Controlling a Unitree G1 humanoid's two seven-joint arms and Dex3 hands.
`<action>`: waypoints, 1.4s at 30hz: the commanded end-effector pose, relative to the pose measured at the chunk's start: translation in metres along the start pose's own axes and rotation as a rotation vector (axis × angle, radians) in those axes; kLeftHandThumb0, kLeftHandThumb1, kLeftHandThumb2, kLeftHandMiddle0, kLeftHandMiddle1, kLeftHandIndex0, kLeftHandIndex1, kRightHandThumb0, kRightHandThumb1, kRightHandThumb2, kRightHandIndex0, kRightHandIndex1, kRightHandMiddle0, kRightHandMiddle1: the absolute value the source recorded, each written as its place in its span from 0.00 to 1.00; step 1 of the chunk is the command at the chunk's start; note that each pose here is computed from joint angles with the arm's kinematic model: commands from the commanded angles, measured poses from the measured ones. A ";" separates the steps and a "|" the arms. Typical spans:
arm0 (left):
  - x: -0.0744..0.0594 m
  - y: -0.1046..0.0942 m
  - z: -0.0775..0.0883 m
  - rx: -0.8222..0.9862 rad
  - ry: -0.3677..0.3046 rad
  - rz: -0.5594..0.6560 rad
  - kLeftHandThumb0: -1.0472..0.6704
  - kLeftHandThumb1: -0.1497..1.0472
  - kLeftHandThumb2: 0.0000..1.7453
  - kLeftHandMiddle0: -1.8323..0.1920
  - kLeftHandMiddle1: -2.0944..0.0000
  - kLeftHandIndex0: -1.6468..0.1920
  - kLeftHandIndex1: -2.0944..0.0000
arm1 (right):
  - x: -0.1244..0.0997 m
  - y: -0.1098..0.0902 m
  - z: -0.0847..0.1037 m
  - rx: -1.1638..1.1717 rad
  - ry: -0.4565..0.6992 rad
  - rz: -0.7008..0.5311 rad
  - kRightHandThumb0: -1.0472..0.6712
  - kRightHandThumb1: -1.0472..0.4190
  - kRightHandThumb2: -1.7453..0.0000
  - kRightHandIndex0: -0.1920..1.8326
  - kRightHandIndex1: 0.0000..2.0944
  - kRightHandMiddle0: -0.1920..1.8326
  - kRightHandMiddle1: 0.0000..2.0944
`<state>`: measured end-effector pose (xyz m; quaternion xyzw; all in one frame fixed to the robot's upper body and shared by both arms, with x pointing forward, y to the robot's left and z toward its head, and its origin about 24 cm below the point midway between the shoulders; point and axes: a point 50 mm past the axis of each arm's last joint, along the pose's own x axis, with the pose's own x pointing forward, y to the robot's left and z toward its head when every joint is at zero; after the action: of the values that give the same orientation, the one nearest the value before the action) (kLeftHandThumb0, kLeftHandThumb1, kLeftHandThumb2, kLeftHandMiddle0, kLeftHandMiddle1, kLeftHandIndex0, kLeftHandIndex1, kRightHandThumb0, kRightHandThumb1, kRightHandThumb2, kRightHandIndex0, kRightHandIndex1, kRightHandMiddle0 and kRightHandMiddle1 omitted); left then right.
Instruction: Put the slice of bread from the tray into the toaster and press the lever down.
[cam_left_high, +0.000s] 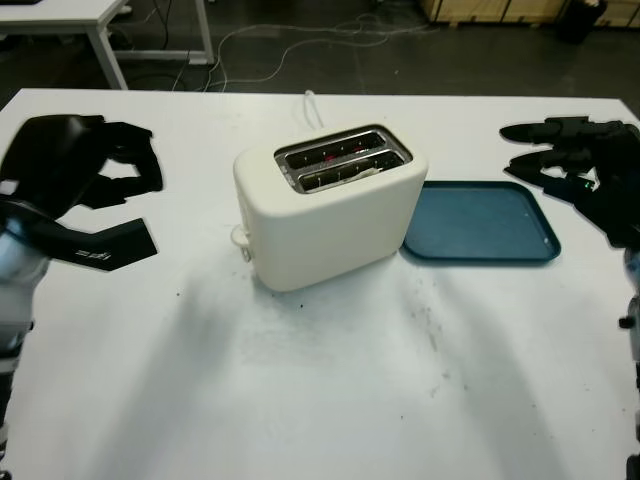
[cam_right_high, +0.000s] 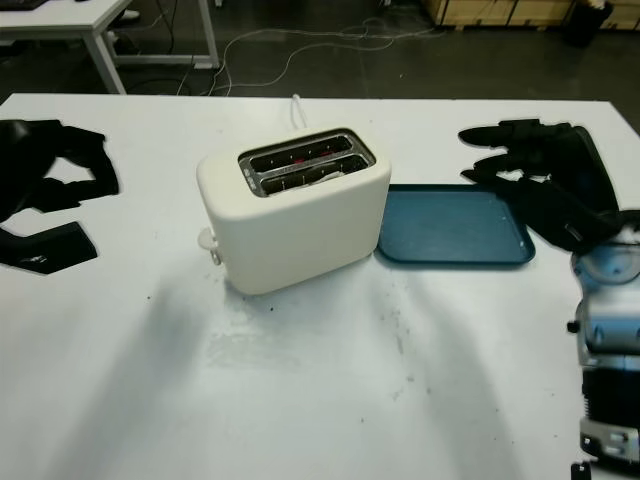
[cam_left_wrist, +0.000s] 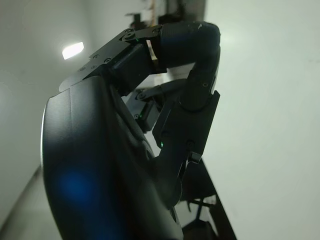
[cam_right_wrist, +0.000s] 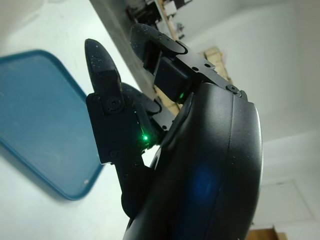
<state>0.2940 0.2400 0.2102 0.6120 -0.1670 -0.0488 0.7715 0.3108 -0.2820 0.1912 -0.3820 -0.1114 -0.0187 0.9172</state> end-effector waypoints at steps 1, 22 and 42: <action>0.007 0.006 0.002 0.049 -0.012 -0.028 0.29 0.81 0.00 0.54 0.57 0.35 0.91 | 0.005 -0.005 0.002 -0.021 -0.003 0.012 0.35 0.18 1.00 0.62 0.04 0.57 0.01; 0.015 0.008 0.008 0.020 -0.045 -0.036 0.31 0.81 0.00 0.53 0.53 0.33 0.93 | 0.013 0.004 0.004 -0.087 -0.014 0.061 0.34 0.16 1.00 0.64 0.01 0.58 0.00; 0.015 0.006 0.008 0.006 -0.048 -0.020 0.32 0.80 0.00 0.51 0.55 0.31 0.93 | 0.013 0.006 0.005 -0.077 -0.016 0.062 0.33 0.16 1.00 0.64 0.01 0.58 0.00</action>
<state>0.3054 0.2306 0.2209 0.6186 -0.1730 -0.0732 0.7629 0.3242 -0.2753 0.1948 -0.4242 -0.1019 0.0047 0.8998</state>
